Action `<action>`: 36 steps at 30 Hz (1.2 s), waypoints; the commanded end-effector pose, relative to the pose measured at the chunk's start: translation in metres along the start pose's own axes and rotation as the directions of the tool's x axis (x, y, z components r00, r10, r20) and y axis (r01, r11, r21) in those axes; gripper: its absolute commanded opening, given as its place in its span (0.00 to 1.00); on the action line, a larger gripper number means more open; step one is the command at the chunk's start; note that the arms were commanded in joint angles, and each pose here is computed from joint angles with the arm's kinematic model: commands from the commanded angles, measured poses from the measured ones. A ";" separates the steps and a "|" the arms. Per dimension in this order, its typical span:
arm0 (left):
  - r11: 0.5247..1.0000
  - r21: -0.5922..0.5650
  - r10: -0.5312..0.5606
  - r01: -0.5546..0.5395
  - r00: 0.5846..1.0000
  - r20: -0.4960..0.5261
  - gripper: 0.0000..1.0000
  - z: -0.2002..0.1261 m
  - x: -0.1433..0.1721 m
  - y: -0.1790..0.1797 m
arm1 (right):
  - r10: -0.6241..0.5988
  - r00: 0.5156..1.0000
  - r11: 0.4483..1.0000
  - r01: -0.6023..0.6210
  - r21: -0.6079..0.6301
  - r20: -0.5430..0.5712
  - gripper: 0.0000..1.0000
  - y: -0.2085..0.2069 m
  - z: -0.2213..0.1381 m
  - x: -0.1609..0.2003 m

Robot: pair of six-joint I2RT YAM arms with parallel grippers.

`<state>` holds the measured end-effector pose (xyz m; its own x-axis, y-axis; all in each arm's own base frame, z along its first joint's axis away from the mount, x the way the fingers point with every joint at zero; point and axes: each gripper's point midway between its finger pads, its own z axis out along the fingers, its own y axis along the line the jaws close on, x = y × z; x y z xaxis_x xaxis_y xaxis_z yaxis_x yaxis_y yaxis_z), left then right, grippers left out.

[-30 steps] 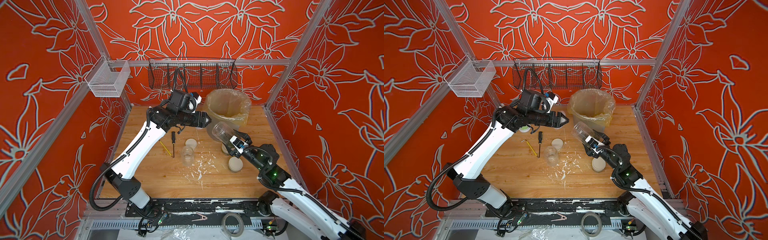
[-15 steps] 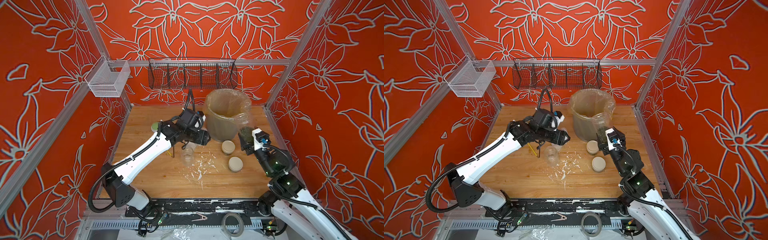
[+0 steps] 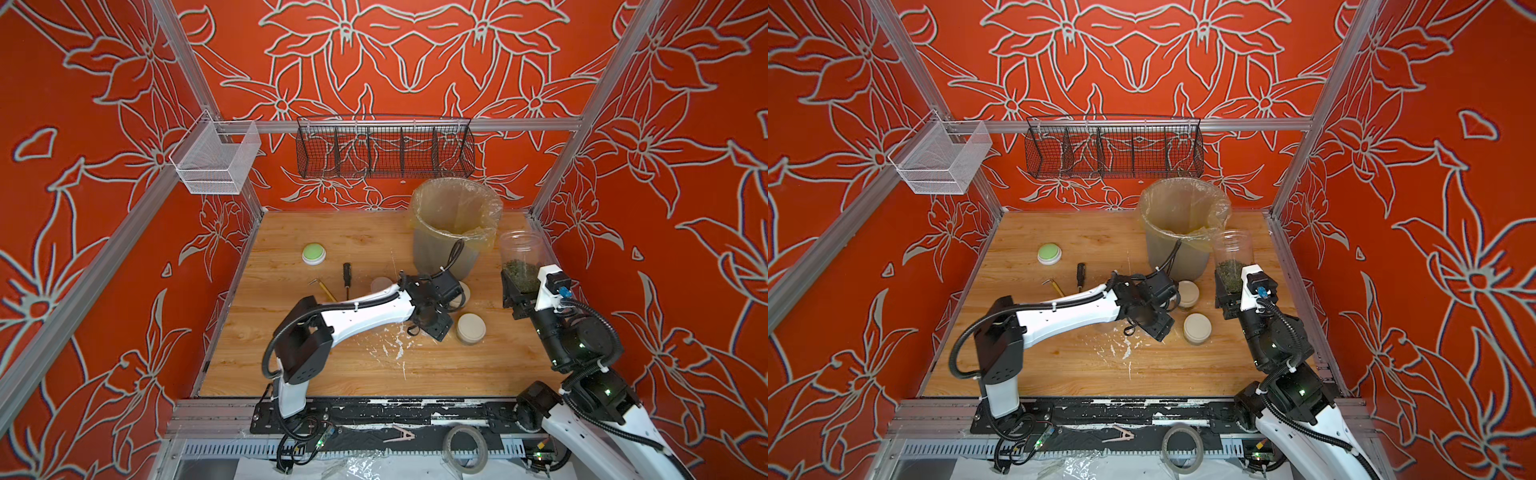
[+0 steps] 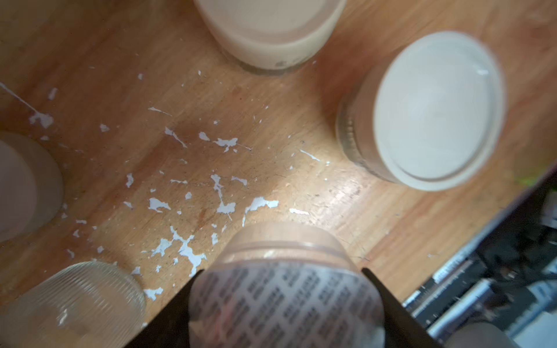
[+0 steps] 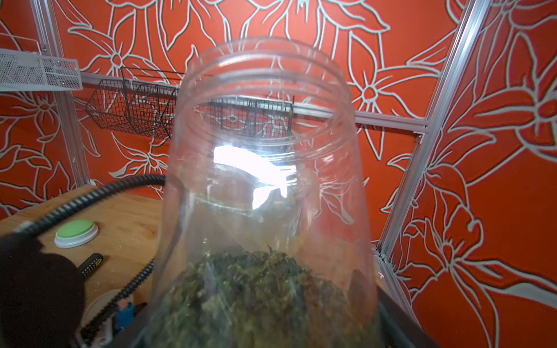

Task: Empty moldy tea leaves from jars
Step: Place the lid at the center of the board.

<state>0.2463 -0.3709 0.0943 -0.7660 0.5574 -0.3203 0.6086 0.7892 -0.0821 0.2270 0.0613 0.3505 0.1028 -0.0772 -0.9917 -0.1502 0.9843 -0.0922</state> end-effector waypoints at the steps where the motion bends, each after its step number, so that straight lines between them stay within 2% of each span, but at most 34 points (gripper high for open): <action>1: 0.998 -0.065 0.005 -0.006 1.000 -0.015 0.74 0.013 0.002 0.004 | 0.040 0.998 0.999 -0.041 0.011 0.044 0.42 -0.006 -0.006 -0.019; 5: 0.996 -0.093 0.002 -0.003 1.000 -0.003 0.74 0.031 0.004 0.009 | 0.032 0.999 0.999 -0.032 0.008 0.034 0.42 -0.005 -0.006 -0.017; 15: 0.990 -0.143 -0.017 0.008 0.998 -0.059 0.80 0.072 0.024 0.019 | 0.035 0.999 0.999 -0.035 0.001 0.028 0.42 -0.003 -0.003 -0.017; 21: 0.992 -0.122 -0.030 0.023 0.998 -0.052 0.97 0.072 0.026 0.016 | 0.030 0.999 1.000 -0.030 -0.007 0.015 0.42 0.000 0.001 -0.013; 23: 0.993 -0.118 -0.030 0.025 0.999 -0.045 0.98 0.069 0.024 0.016 | 0.028 1.000 1.000 -0.028 -0.011 0.012 0.42 0.001 0.002 -0.012; 29: 0.997 -0.072 -0.031 0.033 0.999 0.030 0.98 0.038 0.008 0.008 | 0.017 1.000 0.999 -0.017 -0.029 -0.002 0.42 0.005 0.004 -0.010; 36: 0.999 0.023 -0.049 0.045 0.975 0.215 0.99 -0.044 -0.025 -0.003 | 0.011 1.000 0.996 -0.012 -0.093 -0.015 0.41 0.017 0.006 -0.010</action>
<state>0.2553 -0.3709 0.0898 -0.7604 0.4993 -0.4153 0.5713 0.8184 -0.0622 0.2365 0.0753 0.3301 0.0227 -0.1203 -0.9925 -0.2036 0.9714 -0.1224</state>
